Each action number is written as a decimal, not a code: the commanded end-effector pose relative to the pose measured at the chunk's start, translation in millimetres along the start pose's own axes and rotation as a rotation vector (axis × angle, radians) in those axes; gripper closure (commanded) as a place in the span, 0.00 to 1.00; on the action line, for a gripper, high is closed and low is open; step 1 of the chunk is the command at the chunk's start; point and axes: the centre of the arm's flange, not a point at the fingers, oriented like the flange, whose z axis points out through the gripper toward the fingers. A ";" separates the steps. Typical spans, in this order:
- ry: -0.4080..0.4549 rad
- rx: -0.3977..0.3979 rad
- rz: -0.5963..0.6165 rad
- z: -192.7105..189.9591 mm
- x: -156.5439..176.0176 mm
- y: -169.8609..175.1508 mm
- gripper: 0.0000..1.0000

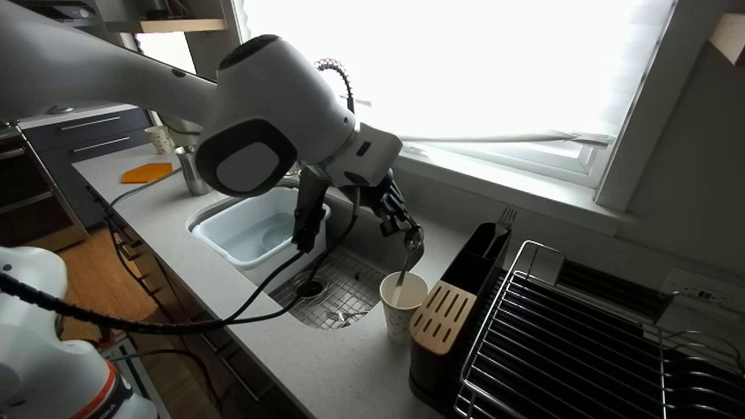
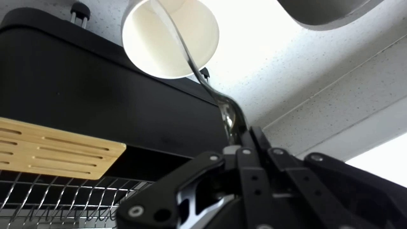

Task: Place the cup beside the sink then put the spoon and the fork in it

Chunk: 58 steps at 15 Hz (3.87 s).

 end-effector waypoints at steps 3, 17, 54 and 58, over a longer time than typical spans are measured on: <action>-0.012 -0.021 0.004 31.0 -14.6 13.9 0.99; -0.036 -0.055 0.018 54.6 -18.1 24.9 0.34; -0.079 -0.167 0.036 122.9 169.4 -64.7 0.77; -0.077 -0.173 0.010 109.9 169.2 -61.3 1.00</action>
